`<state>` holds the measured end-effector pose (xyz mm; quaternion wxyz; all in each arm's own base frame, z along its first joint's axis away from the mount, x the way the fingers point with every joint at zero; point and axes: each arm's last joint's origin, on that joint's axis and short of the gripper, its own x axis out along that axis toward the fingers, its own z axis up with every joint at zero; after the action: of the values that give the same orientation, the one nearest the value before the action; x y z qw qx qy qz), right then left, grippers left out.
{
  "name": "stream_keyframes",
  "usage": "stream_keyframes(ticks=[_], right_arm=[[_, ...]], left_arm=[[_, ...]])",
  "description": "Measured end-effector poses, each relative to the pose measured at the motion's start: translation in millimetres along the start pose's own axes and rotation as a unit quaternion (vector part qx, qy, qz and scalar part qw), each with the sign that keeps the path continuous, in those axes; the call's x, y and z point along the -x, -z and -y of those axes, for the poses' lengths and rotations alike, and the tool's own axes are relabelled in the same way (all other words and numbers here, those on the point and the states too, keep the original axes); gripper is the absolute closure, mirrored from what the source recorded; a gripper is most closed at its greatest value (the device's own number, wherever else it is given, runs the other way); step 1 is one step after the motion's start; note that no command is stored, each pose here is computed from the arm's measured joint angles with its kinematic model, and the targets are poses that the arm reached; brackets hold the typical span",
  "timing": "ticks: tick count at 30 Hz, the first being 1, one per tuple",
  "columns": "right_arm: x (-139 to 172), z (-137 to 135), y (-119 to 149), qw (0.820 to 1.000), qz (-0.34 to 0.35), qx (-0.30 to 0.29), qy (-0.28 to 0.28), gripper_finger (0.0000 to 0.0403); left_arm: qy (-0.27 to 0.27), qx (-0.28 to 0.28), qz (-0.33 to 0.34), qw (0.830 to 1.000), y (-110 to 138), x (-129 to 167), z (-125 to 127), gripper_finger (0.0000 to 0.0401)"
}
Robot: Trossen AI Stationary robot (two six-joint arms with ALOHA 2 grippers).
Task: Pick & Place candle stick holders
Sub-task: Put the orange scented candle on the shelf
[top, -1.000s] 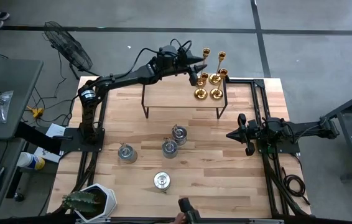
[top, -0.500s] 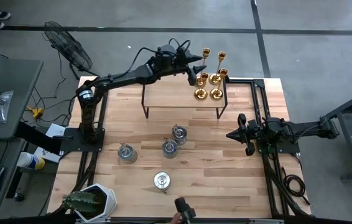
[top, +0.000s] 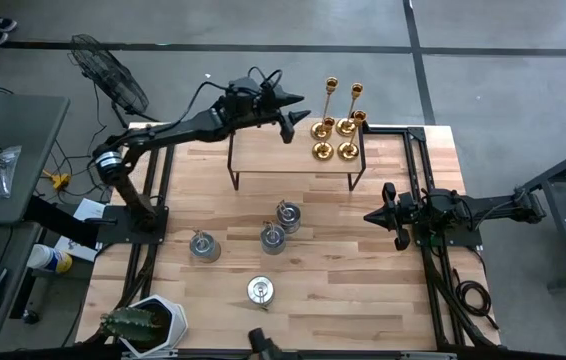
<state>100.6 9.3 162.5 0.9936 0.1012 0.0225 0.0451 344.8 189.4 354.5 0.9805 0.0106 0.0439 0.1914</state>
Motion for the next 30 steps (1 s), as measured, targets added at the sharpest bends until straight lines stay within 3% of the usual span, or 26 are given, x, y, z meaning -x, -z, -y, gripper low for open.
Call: stream_keyframes(ticks=[12,21,30], right_arm=[[0,0,0,1.0,0.0,0.0,0.0,0.0399],[0,0,0,1.0,0.0,0.0,0.0,0.0399],[0,0,0,1.0,0.0,0.0,0.0,0.0399]], left_arm=[[-0.037,0.002,-0.021,0.999,15,67,7,0.0181],[-0.074,0.007,-0.098,0.992,13,104,9,0.0181],[-0.088,0.106,-0.169,0.976,18,128,12,0.0181]])
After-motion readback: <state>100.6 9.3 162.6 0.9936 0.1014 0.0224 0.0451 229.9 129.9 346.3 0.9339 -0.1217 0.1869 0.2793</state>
